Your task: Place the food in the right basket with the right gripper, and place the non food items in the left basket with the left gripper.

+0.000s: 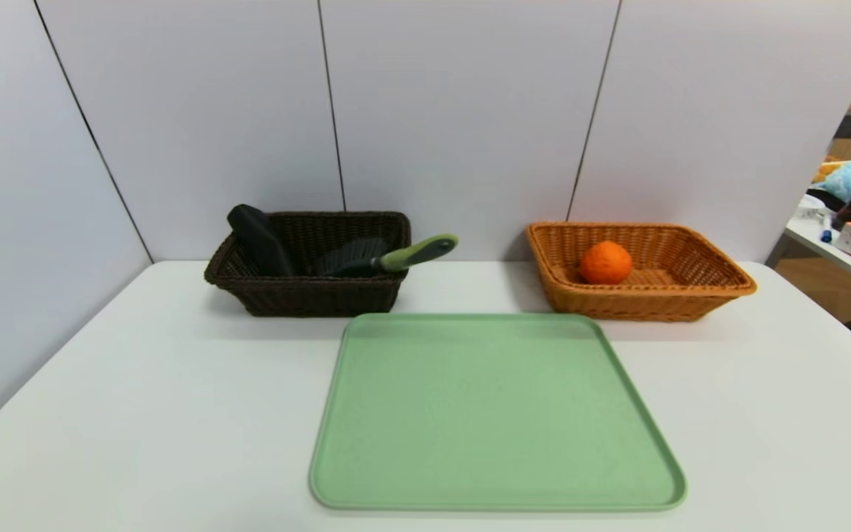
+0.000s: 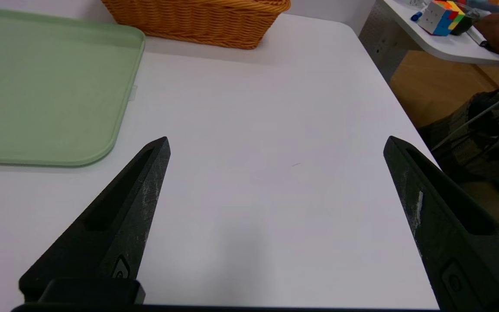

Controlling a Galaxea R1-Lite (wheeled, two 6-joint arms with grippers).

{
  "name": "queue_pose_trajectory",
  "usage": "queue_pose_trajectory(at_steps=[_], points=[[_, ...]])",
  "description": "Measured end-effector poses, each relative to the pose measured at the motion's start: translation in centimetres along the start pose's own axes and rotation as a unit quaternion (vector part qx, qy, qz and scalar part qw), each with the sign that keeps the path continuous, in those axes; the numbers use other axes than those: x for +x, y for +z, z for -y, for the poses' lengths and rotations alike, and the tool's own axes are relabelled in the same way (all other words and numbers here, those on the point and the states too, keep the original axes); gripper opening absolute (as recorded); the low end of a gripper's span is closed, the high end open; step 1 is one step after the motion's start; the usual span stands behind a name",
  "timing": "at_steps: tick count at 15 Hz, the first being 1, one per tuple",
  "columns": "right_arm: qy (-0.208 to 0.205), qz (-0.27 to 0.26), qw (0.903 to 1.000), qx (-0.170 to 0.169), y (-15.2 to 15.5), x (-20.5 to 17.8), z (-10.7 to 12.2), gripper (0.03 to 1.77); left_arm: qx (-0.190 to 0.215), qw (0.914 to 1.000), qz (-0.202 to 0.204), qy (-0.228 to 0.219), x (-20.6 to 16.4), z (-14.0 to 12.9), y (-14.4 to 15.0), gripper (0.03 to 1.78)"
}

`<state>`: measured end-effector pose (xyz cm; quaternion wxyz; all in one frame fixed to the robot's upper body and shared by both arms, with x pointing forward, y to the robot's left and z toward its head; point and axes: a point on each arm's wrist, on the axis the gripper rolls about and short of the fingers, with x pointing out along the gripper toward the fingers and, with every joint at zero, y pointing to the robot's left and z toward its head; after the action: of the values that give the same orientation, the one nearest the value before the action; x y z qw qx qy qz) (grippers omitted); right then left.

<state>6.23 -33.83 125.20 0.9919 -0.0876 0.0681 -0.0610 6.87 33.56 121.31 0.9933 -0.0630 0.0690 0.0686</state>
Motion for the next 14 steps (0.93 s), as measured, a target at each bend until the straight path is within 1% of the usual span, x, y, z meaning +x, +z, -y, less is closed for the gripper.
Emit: queue_pose_trajectory(at_steps=[2,3,6,8,9,14], points=[[-0.002,0.018,0.9998,0.004,0.0,0.2,0.0,1.7,0.006,0.9996,0.024,0.014,0.4,-0.1,-0.5,1.69],[-0.003,0.026,0.9997,0.003,-0.2,0.4,-0.1,1.7,0.006,0.9995,0.029,0.015,0.5,-0.1,-0.7,1.69],[-0.007,0.037,0.9993,0.003,-0.9,1.1,-0.3,1.7,0.007,0.9995,0.028,0.015,0.5,-0.2,-1.2,1.69],[-0.01,0.026,0.9996,0.002,-1.7,1.4,-0.4,1.7,0.006,0.9992,0.038,0.012,0.6,-0.2,-1.3,1.69],[-0.01,0.026,0.9996,0.001,-1.9,1.5,-0.5,1.7,0.004,0.9988,0.049,0.008,0.7,-0.2,-1.2,1.69],[0.0,0.003,1.0,-0.01,-4.1,2.2,-0.9,1.7,-0.001,0.9985,0.054,0.006,0.7,-0.2,-1.4,1.69]])
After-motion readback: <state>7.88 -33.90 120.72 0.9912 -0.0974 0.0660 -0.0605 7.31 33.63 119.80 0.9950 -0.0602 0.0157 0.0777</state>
